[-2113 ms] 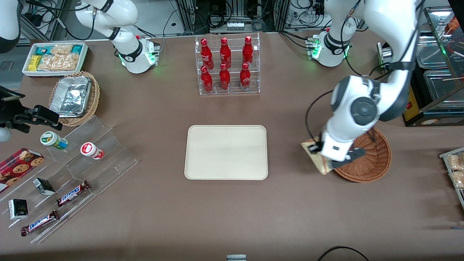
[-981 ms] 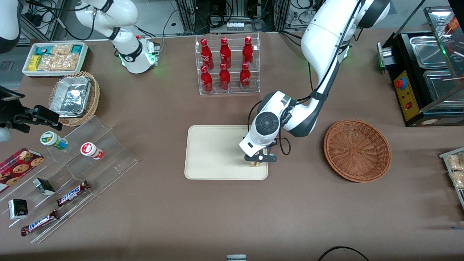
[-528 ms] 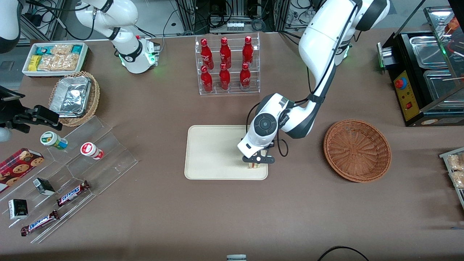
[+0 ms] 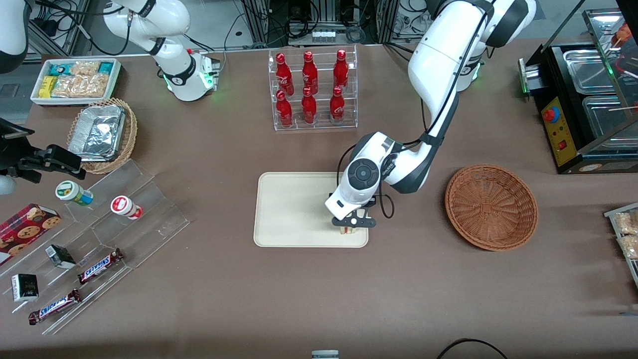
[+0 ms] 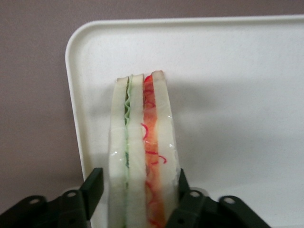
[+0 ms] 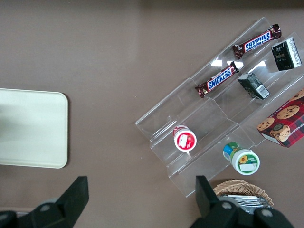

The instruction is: Place sandwich from basket to tray

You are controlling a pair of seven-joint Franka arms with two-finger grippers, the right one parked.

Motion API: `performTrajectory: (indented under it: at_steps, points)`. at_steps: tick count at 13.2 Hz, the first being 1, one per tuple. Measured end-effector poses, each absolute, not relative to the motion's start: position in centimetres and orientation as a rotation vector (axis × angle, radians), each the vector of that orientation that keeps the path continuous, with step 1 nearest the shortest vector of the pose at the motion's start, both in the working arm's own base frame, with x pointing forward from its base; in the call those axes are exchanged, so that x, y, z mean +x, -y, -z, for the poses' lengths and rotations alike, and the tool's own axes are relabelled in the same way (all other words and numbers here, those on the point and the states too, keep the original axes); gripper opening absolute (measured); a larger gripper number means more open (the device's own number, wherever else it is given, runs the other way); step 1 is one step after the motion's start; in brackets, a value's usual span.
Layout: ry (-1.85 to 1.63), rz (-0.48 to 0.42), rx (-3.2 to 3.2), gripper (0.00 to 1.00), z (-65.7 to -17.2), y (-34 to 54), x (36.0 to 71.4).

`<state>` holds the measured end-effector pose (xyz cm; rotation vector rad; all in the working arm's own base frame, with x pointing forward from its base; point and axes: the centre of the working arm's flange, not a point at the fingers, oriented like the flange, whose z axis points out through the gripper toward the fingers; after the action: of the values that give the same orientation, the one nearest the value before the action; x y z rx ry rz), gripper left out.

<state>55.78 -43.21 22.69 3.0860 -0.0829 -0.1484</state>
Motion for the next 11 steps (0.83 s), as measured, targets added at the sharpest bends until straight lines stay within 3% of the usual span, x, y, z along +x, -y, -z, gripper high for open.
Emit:
performTrajectory:
  at_steps: [2, 3, 5, 9, 11]
  points:
    - [0.090, 0.151, 3.095, 0.96, -24.6, 43.2, 56.0]
    - [0.089, 0.168, 3.113, 1.00, -26.3, 42.7, 56.1]
    - [0.038, 0.181, 3.140, 1.00, -31.7, 39.8, 57.3]
    - [-0.179, 0.075, 3.117, 1.00, -42.2, 29.9, 60.3]
    - [-0.308, 0.064, 3.119, 1.00, -46.1, 23.8, 60.6]
